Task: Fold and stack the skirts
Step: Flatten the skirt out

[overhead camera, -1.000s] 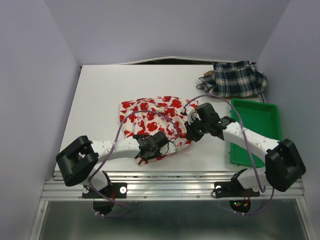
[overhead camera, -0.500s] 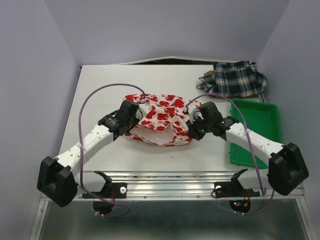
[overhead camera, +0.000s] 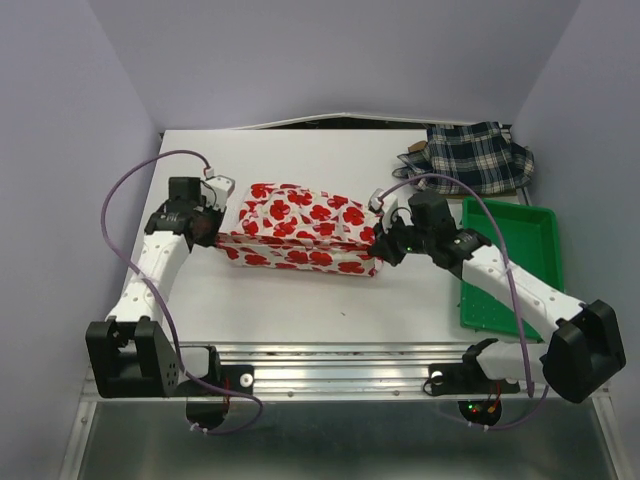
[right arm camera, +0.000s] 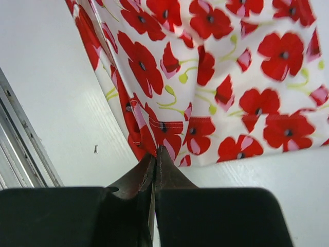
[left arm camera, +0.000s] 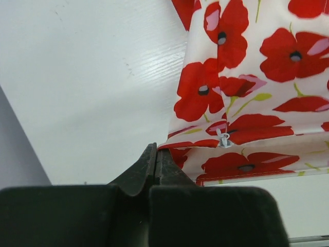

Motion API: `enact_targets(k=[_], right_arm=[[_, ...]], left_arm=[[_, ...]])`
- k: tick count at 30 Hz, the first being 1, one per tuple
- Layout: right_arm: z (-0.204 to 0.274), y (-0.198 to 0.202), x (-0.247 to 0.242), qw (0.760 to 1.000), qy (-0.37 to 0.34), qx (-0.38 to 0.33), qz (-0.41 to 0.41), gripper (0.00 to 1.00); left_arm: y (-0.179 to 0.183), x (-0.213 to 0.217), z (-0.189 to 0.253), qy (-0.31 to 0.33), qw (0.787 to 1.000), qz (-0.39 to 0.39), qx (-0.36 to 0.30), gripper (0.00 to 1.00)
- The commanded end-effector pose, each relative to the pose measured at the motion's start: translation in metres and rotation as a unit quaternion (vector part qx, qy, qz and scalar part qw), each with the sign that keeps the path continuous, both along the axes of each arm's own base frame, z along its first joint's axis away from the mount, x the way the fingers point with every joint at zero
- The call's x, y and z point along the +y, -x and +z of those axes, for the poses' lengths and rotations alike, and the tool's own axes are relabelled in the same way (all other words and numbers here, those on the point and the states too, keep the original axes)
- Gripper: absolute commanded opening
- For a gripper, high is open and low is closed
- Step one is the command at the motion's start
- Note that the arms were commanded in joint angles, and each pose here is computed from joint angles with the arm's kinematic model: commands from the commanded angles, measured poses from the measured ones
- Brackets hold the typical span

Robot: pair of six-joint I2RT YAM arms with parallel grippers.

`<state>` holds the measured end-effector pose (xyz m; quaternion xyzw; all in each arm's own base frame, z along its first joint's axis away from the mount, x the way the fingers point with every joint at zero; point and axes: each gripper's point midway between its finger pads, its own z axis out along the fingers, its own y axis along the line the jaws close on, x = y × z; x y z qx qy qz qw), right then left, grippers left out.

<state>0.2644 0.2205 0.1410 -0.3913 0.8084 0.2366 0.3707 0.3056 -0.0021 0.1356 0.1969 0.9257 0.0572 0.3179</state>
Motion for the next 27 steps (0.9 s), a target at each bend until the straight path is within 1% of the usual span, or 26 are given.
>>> enact_targets(k=[1, 2, 3, 6, 7, 9, 11, 13, 14, 18, 19, 20, 21, 22, 23, 24, 25, 26, 27], right_arm=[[0.016, -0.014, -0.022, 0.998, 0.03, -0.037, -0.029, 0.01], [0.016, -0.014, -0.021, 0.999, 0.027, -0.037, -0.027, 0.01], [0.017, -0.014, -0.018, 0.999, 0.021, -0.031, -0.025, 0.01], [0.013, -0.019, -0.011, 0.999, 0.015, -0.016, -0.024, 0.01], [0.007, -0.022, -0.008, 1.0, 0.018, -0.007, -0.021, 0.01], [0.002, -0.021, -0.002, 1.0, 0.013, 0.008, -0.011, 0.01], [-0.011, -0.02, 0.005, 0.999, 0.01, 0.038, -0.001, 0.01], [-0.02, -0.022, 0.009, 0.998, 0.009, 0.056, 0.002, 0.01], [-0.028, -0.024, 0.012, 0.997, 0.013, 0.071, 0.002, 0.01], [-0.041, -0.036, 0.011, 0.995, 0.012, 0.101, -0.013, 0.01], [-0.041, -0.041, 0.008, 0.994, 0.009, 0.105, -0.021, 0.05], [-0.04, -0.045, 0.007, 0.994, 0.005, 0.106, -0.024, 0.14], [-0.038, -0.048, 0.006, 0.994, 0.001, 0.108, -0.028, 0.2], [-0.037, -0.051, 0.005, 0.993, -0.003, 0.112, -0.034, 0.29], [-0.032, -0.052, 0.004, 0.993, -0.015, 0.116, -0.034, 0.36], [-0.02, -0.053, 0.007, 0.993, -0.026, 0.108, -0.03, 0.51], [-0.014, -0.054, 0.007, 0.993, -0.035, 0.105, -0.027, 0.61], [-0.011, -0.055, 0.007, 0.994, -0.036, 0.099, -0.026, 0.61], [-0.005, -0.052, 0.009, 0.995, -0.041, 0.091, -0.01, 0.66]], left_arm=[[-0.022, 0.051, 0.028, 0.003, 0.997, 0.076, -0.029, 0.0], [-0.023, 0.048, 0.026, 0.011, 0.997, 0.067, -0.022, 0.0], [-0.023, 0.035, 0.022, 0.038, 0.998, 0.04, -0.014, 0.0], [-0.011, 0.011, 0.002, 0.076, 0.997, -0.02, 0.024, 0.0], [-0.006, -0.004, -0.002, 0.095, 0.994, -0.049, 0.035, 0.0], [0.003, -0.022, -0.012, 0.109, 0.988, -0.095, 0.053, 0.0], [0.012, -0.04, -0.019, 0.122, 0.981, -0.136, 0.071, 0.0], [0.013, -0.044, -0.025, 0.126, 0.979, -0.138, 0.083, 0.0], [0.011, -0.054, -0.027, 0.132, 0.976, -0.149, 0.087, 0.0], [0.001, -0.057, -0.047, 0.151, 0.971, -0.128, 0.13, 0.03], [-0.001, -0.059, -0.046, 0.156, 0.97, -0.131, 0.132, 0.1], [-0.007, -0.062, -0.041, 0.163, 0.969, -0.137, 0.126, 0.16], [-0.009, -0.065, -0.038, 0.17, 0.967, -0.144, 0.125, 0.22], [-0.007, -0.073, -0.033, 0.192, 0.959, -0.165, 0.126, 0.36], [-0.007, -0.077, -0.027, 0.204, 0.955, -0.177, 0.122, 0.42], [-0.008, -0.082, -0.015, 0.222, 0.95, -0.19, 0.114, 0.46], [-0.011, -0.085, -0.006, 0.223, 0.947, -0.207, 0.103, 0.51], [-0.007, -0.086, -0.005, 0.23, 0.943, -0.217, 0.106, 0.53], [-0.004, -0.082, 0.005, 0.245, 0.938, -0.22, 0.103, 0.54]])
